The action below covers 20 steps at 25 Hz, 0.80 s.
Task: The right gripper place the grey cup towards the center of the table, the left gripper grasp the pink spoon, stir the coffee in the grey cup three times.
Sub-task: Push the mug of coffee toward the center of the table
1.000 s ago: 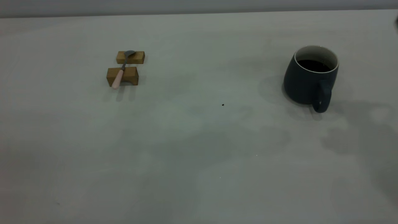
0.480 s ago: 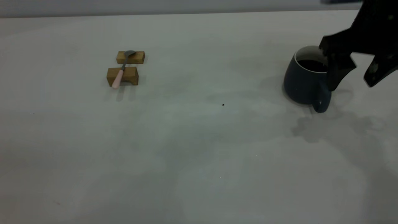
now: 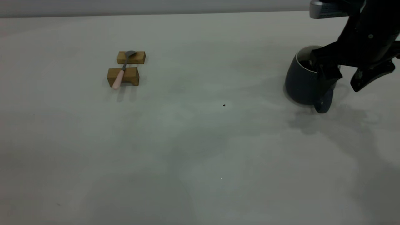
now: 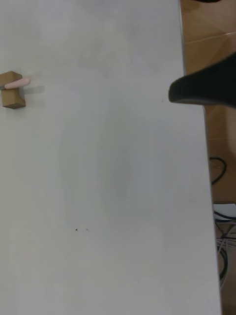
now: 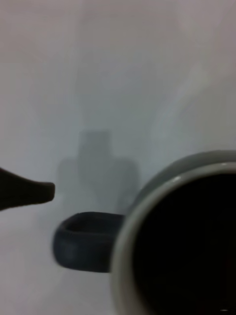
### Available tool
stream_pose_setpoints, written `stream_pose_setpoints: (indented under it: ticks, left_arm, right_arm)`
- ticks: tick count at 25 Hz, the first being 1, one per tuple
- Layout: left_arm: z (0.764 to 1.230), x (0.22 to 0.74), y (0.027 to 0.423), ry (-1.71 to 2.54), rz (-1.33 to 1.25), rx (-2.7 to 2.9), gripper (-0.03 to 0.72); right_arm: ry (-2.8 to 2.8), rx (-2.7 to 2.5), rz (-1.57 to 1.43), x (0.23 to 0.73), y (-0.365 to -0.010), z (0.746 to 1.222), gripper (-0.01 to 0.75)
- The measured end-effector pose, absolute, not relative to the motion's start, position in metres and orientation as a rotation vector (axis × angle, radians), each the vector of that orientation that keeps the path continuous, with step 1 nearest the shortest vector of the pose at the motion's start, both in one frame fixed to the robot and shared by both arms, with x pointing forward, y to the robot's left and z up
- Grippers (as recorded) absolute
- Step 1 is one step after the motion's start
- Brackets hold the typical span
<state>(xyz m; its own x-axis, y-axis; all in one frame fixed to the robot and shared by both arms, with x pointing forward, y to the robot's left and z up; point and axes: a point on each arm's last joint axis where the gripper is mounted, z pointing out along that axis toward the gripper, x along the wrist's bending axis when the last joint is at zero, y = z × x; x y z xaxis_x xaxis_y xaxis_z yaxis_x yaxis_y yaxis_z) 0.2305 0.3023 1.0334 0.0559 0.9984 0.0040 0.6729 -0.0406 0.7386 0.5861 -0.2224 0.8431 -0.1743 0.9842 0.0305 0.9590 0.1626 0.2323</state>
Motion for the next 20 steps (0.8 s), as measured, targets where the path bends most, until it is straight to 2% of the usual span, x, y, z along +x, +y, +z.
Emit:
stream_pose_setpoints:
  ticks: [6, 10, 12, 14, 20]
  left_arm:
    - [1.033, 0.23, 0.302, 1.674, 0.743, 1.773, 0.479]
    - [1.033, 0.23, 0.302, 1.674, 0.743, 1.773, 0.479]
    - [1.033, 0.23, 0.302, 1.674, 0.743, 1.773, 0.479]
    - [1.033, 0.23, 0.302, 1.674, 0.743, 1.773, 0.479]
    - [1.033, 0.231, 0.302, 1.673, 0.743, 1.773, 0.479]
  right_arm:
    - [2.321, 1.904, 0.293, 0.602, -0.219, 0.836, 0.693]
    - [2.339, 1.913, 0.261, 0.608, -0.218, 0.822, 0.644]
    - [2.343, 1.916, 0.253, 0.61, -0.217, 0.817, 0.589]
    - [2.344, 1.917, 0.25, 0.612, -0.217, 0.814, 0.502]
    - [2.359, 1.898, 0.247, 0.612, -0.217, 0.813, 0.172]
